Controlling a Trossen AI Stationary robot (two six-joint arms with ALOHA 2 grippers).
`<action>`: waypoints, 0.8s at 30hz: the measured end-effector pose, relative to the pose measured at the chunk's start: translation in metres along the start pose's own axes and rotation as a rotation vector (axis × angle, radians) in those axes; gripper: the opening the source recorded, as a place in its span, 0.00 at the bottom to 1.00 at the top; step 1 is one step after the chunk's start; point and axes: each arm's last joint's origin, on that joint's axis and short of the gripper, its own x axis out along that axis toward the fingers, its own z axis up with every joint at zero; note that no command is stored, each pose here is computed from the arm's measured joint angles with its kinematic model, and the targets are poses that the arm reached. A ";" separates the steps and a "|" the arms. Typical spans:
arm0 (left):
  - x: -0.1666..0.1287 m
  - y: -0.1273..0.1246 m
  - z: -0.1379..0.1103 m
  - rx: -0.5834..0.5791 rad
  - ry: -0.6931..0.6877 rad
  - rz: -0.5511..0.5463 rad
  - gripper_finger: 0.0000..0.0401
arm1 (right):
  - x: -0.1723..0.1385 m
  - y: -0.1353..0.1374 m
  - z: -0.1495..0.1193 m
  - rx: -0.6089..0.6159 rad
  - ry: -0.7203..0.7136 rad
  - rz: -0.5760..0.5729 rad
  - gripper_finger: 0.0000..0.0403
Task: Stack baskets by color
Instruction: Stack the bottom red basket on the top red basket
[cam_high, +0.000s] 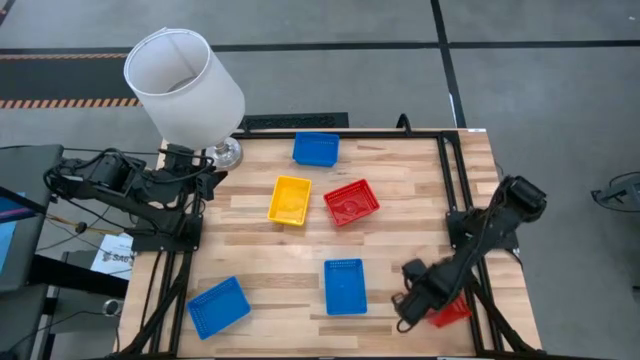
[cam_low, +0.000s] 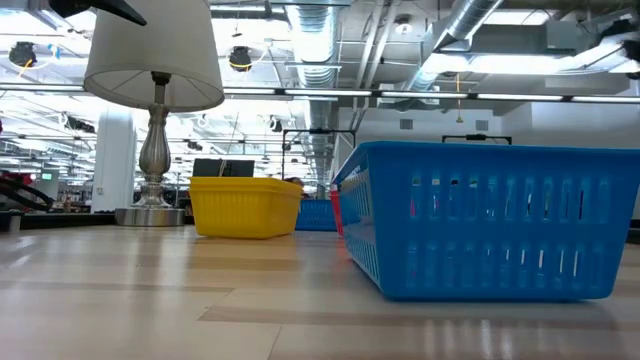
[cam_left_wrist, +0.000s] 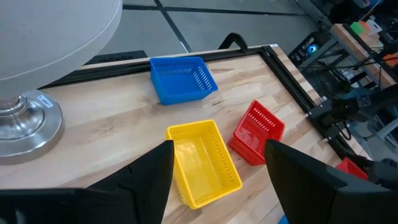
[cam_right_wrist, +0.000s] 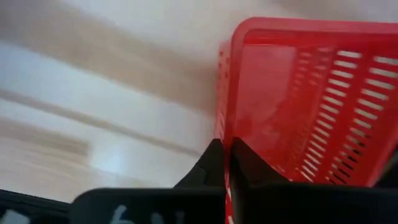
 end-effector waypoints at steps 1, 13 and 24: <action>0.000 0.000 0.000 0.000 0.000 0.000 0.59 | -0.007 -0.002 0.005 -0.006 -0.028 0.018 0.02; 0.000 0.000 0.000 0.023 0.000 0.000 0.59 | -0.109 -0.079 0.108 -0.214 -0.470 0.146 0.01; 0.000 0.000 0.000 0.039 -0.007 0.004 0.59 | -0.132 -0.071 0.187 -1.061 -0.780 -0.033 0.01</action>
